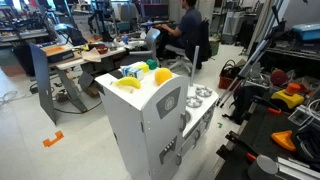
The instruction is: Open the cupboard
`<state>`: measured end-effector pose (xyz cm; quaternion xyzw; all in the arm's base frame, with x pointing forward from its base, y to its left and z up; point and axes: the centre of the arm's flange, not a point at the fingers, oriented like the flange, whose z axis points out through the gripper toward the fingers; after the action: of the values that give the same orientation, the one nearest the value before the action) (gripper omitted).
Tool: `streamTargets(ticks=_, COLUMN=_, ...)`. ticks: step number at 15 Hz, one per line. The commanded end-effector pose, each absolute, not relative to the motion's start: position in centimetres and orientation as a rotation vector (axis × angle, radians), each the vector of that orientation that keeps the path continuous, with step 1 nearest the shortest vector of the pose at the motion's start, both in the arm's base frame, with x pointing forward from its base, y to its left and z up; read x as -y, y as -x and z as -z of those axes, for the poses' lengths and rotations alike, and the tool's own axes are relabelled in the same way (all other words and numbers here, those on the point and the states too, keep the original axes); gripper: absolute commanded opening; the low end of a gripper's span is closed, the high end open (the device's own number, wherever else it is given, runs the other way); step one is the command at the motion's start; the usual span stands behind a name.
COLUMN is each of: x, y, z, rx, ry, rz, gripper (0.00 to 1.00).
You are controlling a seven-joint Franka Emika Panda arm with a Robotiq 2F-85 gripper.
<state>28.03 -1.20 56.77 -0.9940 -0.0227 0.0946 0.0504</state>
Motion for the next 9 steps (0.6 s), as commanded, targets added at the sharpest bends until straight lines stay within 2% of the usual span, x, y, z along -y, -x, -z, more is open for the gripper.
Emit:
streamTargets(ticks=1, x=1.2, y=-28.0, z=-56.8, rx=0.069, ry=3.026, rz=-0.286, gripper=1.0)
streamTargets(ticks=6, x=1.2, y=-28.0, z=-56.8, rx=0.069, ry=3.027, rz=-0.285, gripper=1.0)
streamTargets(ticks=9, x=1.6, y=-30.3, z=-56.0, rx=0.002, ry=3.008, rz=-0.297, gripper=1.0)
